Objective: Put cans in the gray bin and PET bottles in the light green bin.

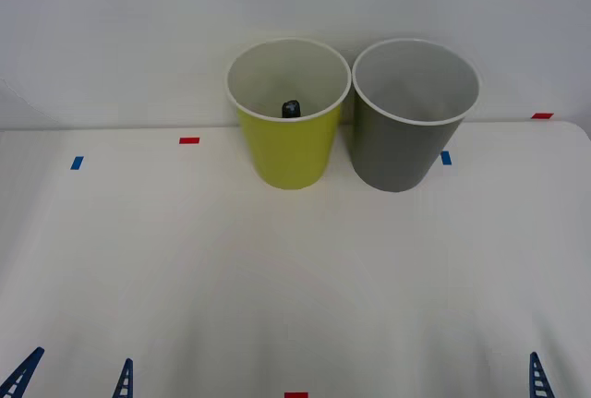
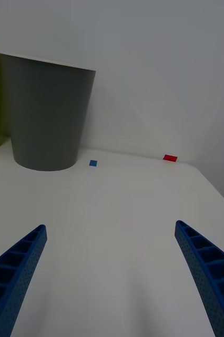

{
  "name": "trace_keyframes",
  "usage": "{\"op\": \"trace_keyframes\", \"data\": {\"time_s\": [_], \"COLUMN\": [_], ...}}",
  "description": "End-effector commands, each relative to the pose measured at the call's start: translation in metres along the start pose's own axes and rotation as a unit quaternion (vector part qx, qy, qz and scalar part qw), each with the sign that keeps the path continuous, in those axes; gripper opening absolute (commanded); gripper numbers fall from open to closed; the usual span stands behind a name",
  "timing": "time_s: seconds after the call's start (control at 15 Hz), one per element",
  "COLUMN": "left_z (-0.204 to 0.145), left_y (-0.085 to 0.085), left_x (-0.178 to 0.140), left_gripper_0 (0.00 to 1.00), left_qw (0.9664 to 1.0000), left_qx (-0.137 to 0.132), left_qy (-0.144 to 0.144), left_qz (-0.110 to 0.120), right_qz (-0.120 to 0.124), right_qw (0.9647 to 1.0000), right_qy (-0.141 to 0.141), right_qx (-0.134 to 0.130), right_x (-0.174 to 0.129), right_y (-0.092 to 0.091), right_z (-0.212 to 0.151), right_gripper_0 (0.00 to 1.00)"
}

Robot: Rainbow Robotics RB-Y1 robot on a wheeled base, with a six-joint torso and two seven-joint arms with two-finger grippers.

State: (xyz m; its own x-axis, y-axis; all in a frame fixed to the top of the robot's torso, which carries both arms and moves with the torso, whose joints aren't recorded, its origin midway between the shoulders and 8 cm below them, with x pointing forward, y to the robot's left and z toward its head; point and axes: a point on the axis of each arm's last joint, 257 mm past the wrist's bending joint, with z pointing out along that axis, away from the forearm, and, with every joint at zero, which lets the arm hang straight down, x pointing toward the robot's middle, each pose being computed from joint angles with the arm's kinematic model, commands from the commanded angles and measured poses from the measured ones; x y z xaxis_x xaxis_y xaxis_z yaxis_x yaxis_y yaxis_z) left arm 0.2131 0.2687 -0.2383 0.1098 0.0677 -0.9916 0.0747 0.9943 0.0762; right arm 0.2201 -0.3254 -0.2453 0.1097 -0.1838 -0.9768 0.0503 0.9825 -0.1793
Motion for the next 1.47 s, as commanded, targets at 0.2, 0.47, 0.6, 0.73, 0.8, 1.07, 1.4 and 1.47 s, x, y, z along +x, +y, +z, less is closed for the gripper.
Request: {"op": "trace_keyframes", "data": {"time_s": [0.2,0.47,0.6,0.73,0.8,1.07,1.4,1.47], "left_z": [0.0,0.0,0.0,0.0,0.0,0.0,0.0,0.0], "left_y": [0.0,0.0,0.0,0.0,0.0,0.0,0.0,0.0], "left_x": [0.0001,0.0001,0.0001,0.0001,0.0001,0.0001,0.0001,0.0001], "left_gripper_0": [1.0,1.0,1.0,1.0,1.0,1.0,1.0,1.0], "left_qw": [1.0,1.0,1.0,1.0,1.0,1.0,1.0,1.0], "left_qx": [0.0,0.0,0.0,0.0,0.0,0.0,0.0,0.0], "left_qy": [0.0,0.0,0.0,0.0,0.0,0.0,0.0,0.0], "left_qz": [0.0,0.0,0.0,0.0,0.0,0.0,0.0,0.0], "right_qz": [0.0,0.0,0.0,0.0,0.0,0.0,0.0,0.0], "right_qw": [1.0,1.0,1.0,1.0,1.0,1.0,1.0,1.0], "right_qy": [0.0,0.0,0.0,0.0,0.0,0.0,0.0,0.0], "right_qx": [0.0,0.0,0.0,0.0,0.0,0.0,0.0,0.0], "right_x": [0.0,0.0,0.0,0.0,0.0,0.0,0.0,0.0], "right_y": [0.0,0.0,0.0,0.0,0.0,0.0,0.0,0.0], "right_z": [0.0,0.0,0.0,0.0,0.0,0.0,0.0,0.0], "right_gripper_0": [0.84,0.84,0.85,0.85,0.85,0.85,0.84,0.84]}}
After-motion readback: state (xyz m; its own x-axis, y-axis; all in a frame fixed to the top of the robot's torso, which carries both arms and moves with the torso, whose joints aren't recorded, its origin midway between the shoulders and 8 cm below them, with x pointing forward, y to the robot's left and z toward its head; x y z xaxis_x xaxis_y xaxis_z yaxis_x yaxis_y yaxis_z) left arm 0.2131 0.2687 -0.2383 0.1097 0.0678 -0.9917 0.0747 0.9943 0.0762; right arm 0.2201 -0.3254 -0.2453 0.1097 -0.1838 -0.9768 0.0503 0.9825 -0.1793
